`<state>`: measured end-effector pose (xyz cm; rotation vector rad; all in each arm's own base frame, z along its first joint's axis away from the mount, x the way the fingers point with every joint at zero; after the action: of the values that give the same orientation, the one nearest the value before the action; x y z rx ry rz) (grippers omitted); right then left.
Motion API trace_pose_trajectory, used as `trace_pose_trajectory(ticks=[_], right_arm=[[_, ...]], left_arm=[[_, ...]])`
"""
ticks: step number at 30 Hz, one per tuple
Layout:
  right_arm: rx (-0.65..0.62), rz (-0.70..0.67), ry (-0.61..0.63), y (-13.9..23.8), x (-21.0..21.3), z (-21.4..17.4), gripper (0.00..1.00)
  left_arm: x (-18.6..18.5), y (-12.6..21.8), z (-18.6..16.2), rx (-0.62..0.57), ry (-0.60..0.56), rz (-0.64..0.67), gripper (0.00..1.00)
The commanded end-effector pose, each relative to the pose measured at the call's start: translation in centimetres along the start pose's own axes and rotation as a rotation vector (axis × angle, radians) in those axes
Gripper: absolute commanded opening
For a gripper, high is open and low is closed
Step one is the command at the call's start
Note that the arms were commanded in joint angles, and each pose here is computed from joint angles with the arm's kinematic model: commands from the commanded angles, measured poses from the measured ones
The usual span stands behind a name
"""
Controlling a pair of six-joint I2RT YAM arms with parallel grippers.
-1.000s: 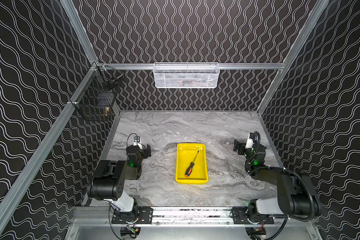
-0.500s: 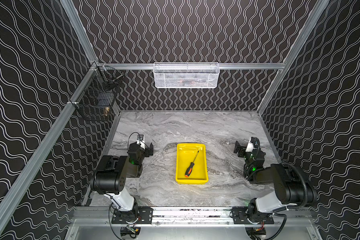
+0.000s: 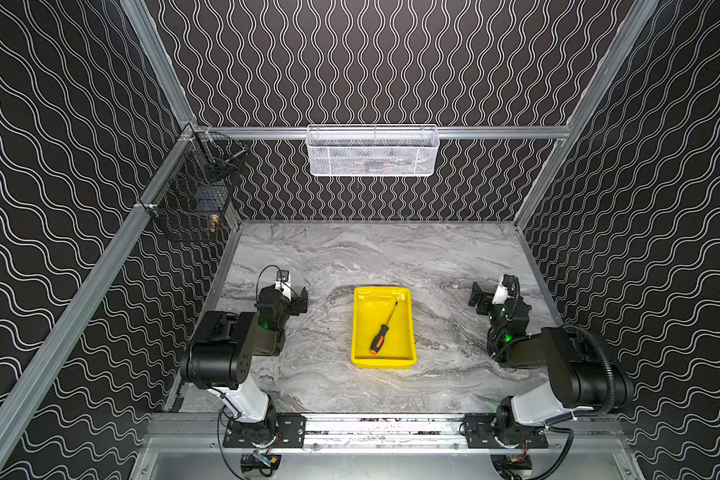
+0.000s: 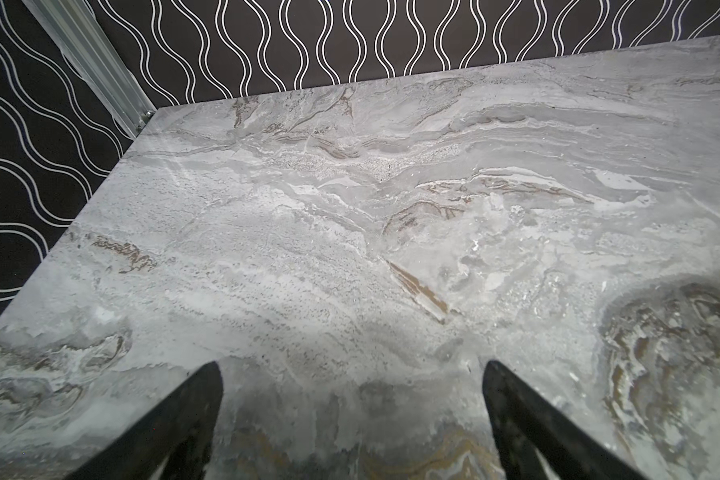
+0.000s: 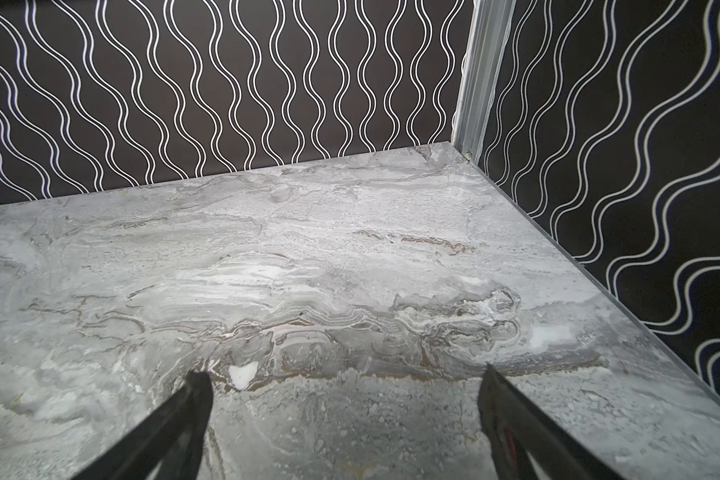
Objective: Put the screwdriver in the bin
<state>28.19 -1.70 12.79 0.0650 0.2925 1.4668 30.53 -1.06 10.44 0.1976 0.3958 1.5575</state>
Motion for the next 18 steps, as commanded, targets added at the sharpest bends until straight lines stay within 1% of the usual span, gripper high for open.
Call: trace_pose_trajectory(ticks=[1, 3, 4, 5, 18], right_arm=[[-0.044, -0.018, -0.004, -0.02, -0.20, 0.65, 1.00], [-0.050, 0.002, 0.006, 0.02, -0.06, 0.71, 1.00], [-0.057, 0.044, 0.023, 0.01, 0.24, 0.78, 1.00], [-0.059, 0.057, 0.027, 0.11, 0.36, 0.74, 1.00], [-0.057, 0.062, 0.024, 0.04, 0.38, 0.73, 0.99]], left_arm=[[-0.07, 0.05, 0.45, -0.029, -0.007, -0.007, 0.99], [-0.07, 0.08, 0.41, -0.028, -0.009, -0.007, 0.99], [-0.07, 0.10, 0.39, -0.029, -0.009, -0.007, 0.99], [-0.07, 0.08, 0.44, -0.031, -0.010, -0.007, 0.99], [-0.06, 0.07, 0.41, -0.028, -0.010, -0.005, 0.99]])
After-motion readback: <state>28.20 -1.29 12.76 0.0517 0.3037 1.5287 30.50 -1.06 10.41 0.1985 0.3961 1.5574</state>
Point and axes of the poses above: each gripper's point midway between its finger pads, its own y axis back along the fingers, its own x axis along the line the jaws close on, z = x × y, the point moved 10 cm from there along y, back along the fingers, and after that the axes turned 13 degrees about y, right-handed, at the moved point
